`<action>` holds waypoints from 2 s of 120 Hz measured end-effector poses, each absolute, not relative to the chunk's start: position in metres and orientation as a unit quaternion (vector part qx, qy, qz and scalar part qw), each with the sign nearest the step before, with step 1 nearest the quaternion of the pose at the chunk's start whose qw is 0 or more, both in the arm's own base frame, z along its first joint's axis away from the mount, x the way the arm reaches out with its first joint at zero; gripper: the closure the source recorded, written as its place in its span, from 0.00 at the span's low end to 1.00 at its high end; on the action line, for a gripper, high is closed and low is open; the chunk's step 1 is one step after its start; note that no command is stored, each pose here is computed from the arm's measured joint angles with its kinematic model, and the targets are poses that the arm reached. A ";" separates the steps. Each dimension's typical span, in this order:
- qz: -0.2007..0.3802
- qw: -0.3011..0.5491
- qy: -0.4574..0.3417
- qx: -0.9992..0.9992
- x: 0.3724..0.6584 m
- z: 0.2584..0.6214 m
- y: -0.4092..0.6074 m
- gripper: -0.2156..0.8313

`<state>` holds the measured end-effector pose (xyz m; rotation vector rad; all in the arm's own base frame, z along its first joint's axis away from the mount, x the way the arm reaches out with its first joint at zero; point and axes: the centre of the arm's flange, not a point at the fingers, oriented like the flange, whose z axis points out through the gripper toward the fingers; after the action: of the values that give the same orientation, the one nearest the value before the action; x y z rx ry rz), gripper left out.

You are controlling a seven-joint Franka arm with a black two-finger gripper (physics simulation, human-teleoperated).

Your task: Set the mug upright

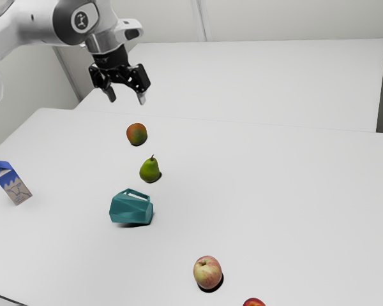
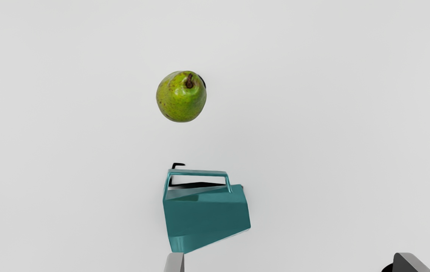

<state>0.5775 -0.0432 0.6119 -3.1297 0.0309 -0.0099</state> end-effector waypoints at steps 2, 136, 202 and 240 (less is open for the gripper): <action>-0.003 0.006 0.010 -1.000 0.578 0.612 -0.044 0.21; 0.004 -0.252 -0.078 -0.965 0.467 0.410 0.079 0.21; -0.040 -0.338 0.009 -0.940 0.447 0.313 0.147 0.21; -0.076 -0.390 0.079 -0.914 0.456 0.293 0.127 0.21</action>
<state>0.4559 0.1266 0.2926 -3.9153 0.3369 -0.3236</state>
